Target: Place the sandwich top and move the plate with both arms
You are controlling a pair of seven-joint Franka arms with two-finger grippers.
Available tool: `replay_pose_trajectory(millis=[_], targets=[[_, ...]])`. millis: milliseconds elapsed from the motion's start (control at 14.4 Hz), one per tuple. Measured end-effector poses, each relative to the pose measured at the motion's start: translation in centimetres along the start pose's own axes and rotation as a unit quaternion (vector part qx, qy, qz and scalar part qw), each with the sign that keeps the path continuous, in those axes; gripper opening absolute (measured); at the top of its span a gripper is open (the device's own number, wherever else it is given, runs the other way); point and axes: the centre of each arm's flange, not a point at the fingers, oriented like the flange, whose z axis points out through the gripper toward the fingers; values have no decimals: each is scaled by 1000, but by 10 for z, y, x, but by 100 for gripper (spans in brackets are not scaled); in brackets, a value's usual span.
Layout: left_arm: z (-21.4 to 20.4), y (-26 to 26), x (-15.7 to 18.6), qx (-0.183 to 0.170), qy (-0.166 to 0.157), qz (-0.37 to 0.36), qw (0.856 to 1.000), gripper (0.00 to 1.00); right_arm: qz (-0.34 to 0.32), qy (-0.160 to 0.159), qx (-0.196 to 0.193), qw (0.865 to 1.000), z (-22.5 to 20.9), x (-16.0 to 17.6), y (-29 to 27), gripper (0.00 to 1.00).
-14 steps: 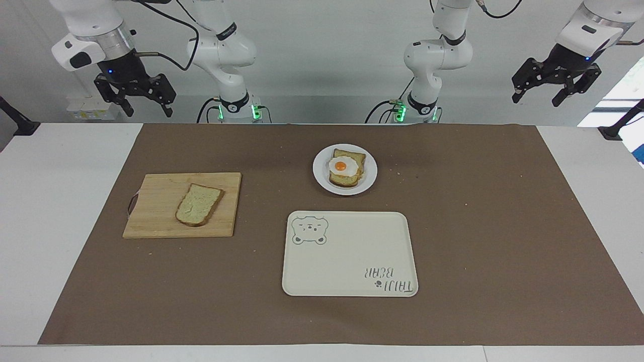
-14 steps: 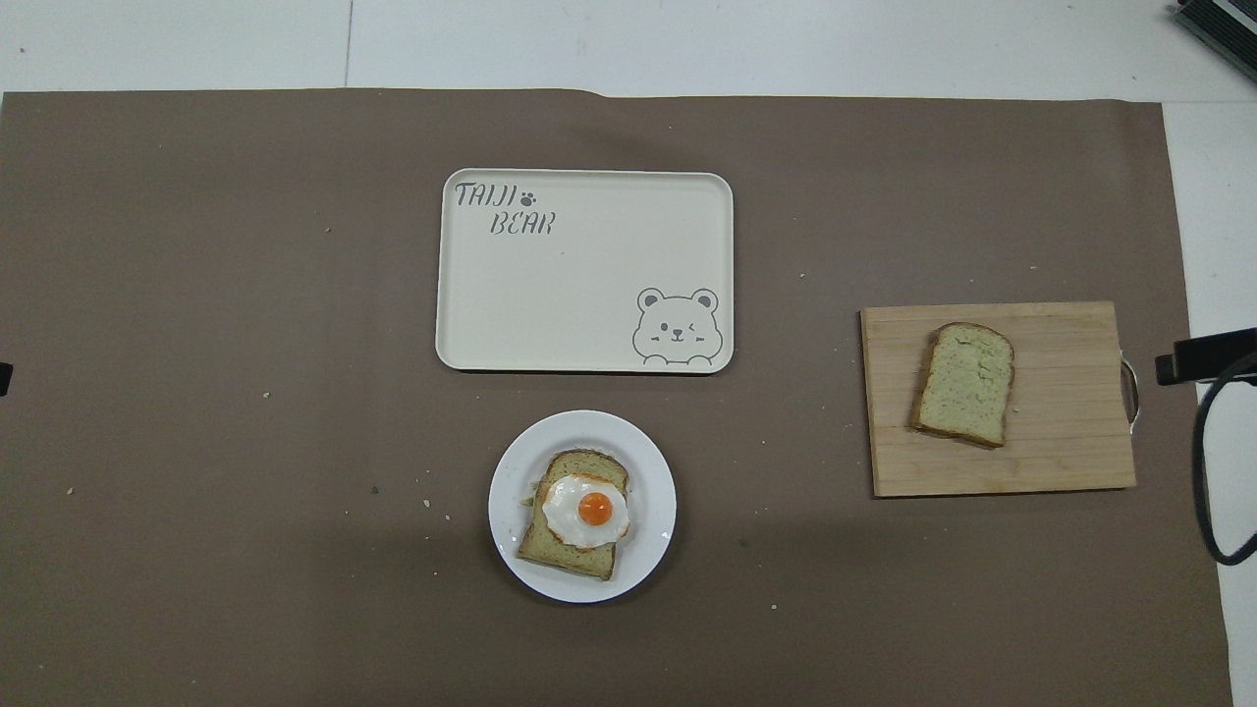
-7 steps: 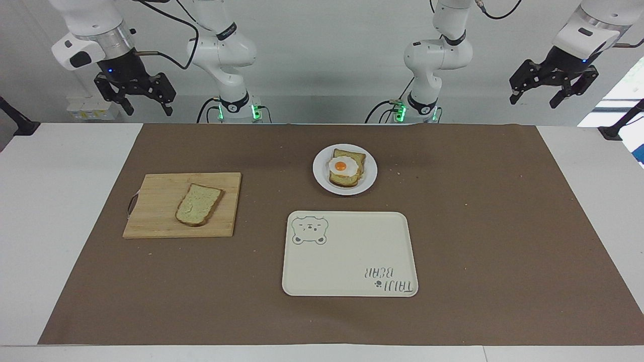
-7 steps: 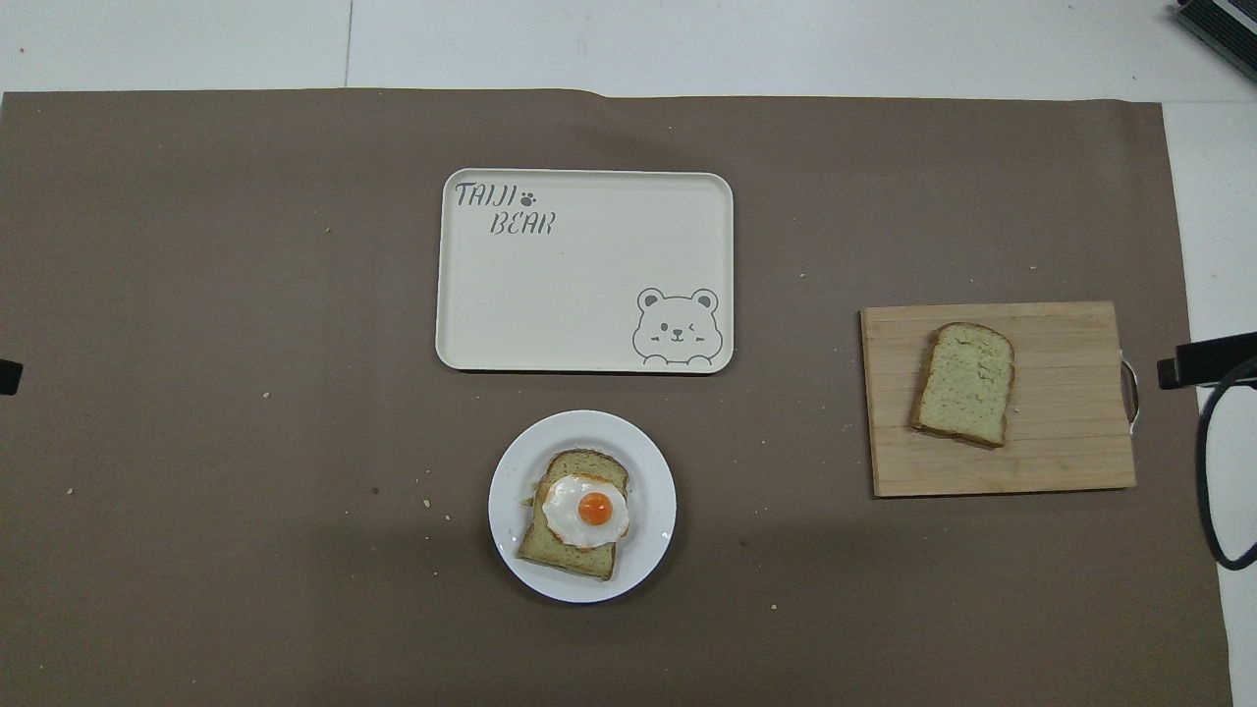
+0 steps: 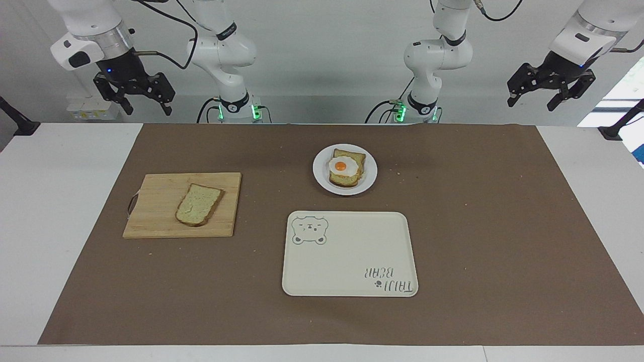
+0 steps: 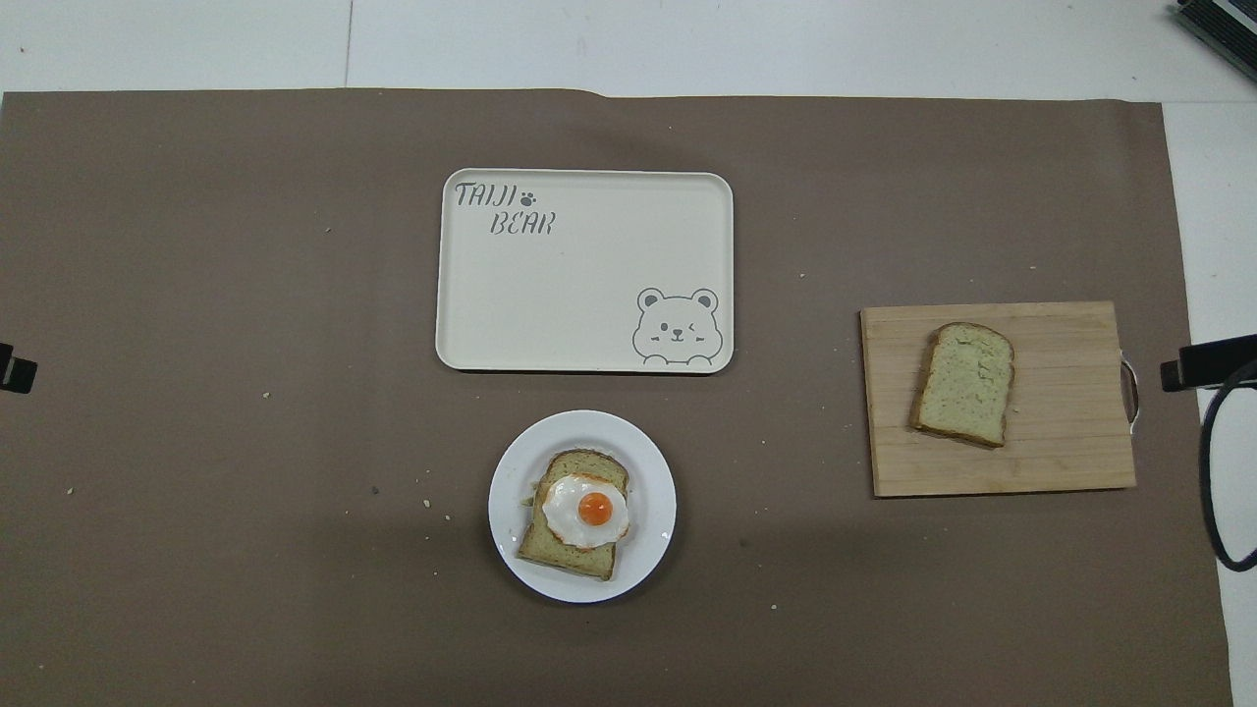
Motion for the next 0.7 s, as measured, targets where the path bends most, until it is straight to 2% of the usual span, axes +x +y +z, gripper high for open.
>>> replay_pose_trajectory(millis=[696], targets=[[-4,0,-2,1,3,0,1000,100,4,2,0,1000,-2,-1,4,100]])
